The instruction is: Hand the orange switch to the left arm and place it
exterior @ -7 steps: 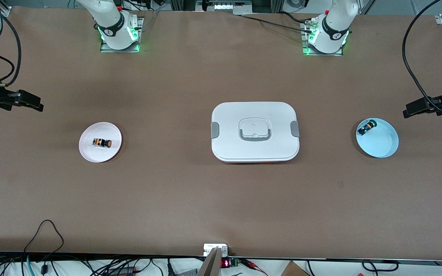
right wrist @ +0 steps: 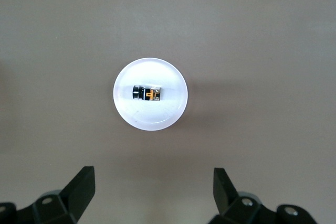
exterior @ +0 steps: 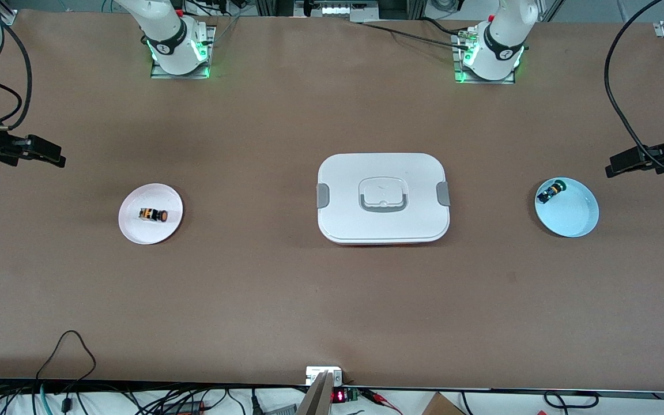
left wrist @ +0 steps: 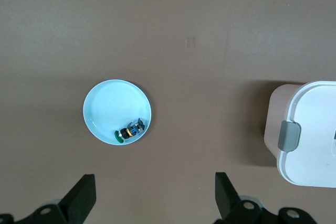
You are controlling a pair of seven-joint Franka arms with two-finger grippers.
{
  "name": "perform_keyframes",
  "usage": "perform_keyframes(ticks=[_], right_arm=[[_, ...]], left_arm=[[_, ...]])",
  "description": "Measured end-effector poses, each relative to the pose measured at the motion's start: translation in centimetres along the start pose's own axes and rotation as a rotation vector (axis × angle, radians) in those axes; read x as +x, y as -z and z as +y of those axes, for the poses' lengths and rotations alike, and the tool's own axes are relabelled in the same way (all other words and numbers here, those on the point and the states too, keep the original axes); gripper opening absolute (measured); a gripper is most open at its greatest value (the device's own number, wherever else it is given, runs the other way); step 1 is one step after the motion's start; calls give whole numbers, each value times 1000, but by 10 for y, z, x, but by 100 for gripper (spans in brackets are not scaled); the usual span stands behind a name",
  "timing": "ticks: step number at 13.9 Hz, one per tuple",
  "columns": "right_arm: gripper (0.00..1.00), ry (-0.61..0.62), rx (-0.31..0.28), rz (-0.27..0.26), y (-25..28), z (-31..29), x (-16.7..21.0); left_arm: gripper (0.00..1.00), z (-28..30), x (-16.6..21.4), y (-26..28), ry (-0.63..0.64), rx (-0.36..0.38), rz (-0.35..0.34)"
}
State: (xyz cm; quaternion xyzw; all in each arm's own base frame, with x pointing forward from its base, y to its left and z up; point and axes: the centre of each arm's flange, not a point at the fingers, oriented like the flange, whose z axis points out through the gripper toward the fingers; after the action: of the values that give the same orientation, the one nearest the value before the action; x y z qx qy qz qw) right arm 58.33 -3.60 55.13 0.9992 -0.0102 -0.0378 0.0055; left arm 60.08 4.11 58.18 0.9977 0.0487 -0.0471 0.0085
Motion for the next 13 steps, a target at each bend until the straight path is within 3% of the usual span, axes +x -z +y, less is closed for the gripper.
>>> perform_keyframes(ticks=[6,8,13], right_arm=[[100,7,1,-30,-24,-6,12],[100,32,-7,-42,-55,-22,29],[100,77,-33,-139,-158,-53,64]], left_arm=[[100,0,0,0,0,0,1],[100,0,0,1,1,0,1],[100,0,0,1,1,0,2]])
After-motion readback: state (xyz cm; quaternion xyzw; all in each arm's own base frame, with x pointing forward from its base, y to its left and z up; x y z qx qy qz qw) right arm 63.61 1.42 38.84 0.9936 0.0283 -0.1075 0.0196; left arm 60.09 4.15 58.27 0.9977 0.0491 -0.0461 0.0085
